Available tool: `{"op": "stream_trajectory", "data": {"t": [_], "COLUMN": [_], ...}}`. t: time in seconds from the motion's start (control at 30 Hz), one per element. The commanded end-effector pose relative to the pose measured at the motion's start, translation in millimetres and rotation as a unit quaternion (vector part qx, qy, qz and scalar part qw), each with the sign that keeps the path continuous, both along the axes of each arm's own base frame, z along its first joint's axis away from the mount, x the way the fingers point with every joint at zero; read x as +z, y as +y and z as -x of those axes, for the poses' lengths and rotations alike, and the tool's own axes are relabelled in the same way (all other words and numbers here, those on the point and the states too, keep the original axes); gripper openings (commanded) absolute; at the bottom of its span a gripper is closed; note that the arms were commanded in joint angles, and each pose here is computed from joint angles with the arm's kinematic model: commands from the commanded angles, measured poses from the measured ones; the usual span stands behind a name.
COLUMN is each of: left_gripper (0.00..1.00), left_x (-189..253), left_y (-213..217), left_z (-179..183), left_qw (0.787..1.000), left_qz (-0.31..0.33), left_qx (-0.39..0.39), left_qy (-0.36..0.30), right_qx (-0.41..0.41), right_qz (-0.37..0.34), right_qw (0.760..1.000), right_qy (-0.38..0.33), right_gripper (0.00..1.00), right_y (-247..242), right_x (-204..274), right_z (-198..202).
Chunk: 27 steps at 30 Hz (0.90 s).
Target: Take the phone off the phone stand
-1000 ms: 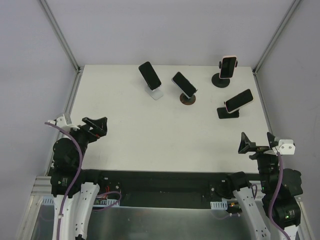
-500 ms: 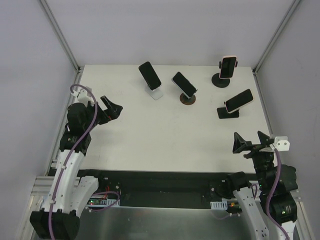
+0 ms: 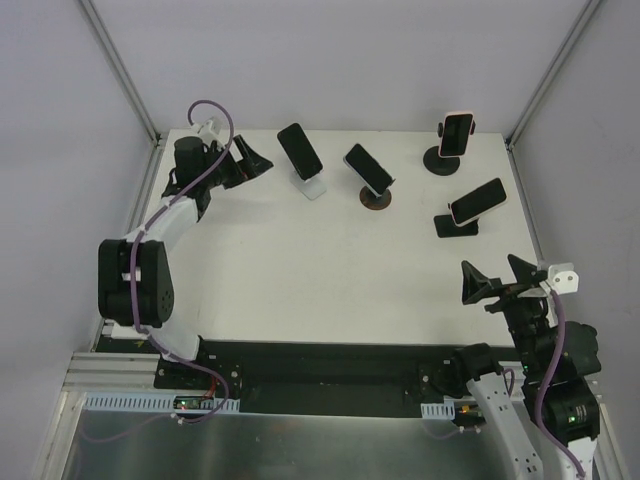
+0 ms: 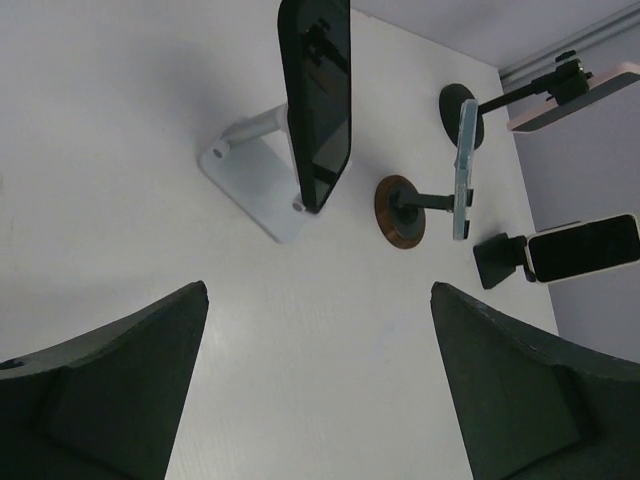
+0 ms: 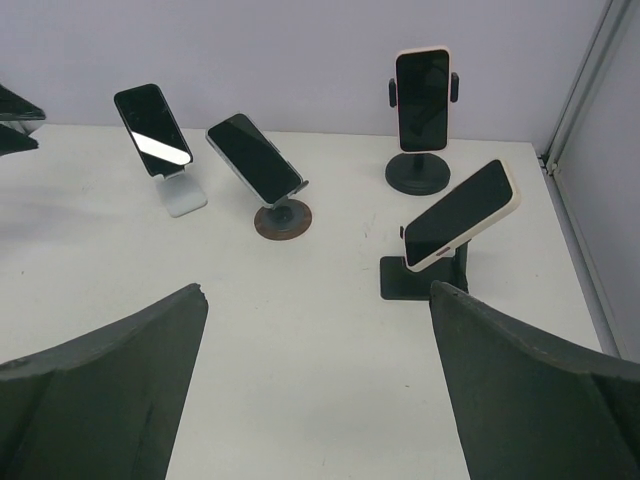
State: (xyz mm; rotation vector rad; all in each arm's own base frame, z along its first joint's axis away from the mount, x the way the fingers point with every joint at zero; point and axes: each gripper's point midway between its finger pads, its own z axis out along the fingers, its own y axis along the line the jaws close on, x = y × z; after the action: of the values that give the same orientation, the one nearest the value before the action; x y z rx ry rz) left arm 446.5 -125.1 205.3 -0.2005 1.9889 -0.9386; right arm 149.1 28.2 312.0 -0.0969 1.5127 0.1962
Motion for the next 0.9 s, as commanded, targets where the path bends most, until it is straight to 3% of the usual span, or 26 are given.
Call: {"op": "stream_trajectory", "data": {"t": [0.0, 0.23, 0.57, 0.87], "left_gripper": [0.92, 0.86, 0.66, 0.4], "left_x": [18, -1, -13, -28], "left_y": [-24, -40, -69, -79], "left_z": [-42, -93, -129, -137], "left_qw": [0.996, 0.994, 0.99, 0.99], "left_qz": [0.029, 0.04, 0.067, 0.078], "left_qx": [-0.05, -0.064, -0.087, -0.095], "left_qy": [-0.063, -0.074, -0.085, -0.068], "right_qx": [0.013, 0.007, -0.016, -0.024], "right_qz": [0.003, -0.006, -0.041, -0.053], "right_qw": [0.999, 1.0, 0.999, 0.998], "right_qy": [-0.03, -0.014, 0.008, 0.017], "right_gripper": [0.96, 0.96, 0.96, 0.96], "right_y": [3, 0, -7, -9], "right_x": [31, 33, 22, 17], "right_z": [2, 8, 12, 13]}}
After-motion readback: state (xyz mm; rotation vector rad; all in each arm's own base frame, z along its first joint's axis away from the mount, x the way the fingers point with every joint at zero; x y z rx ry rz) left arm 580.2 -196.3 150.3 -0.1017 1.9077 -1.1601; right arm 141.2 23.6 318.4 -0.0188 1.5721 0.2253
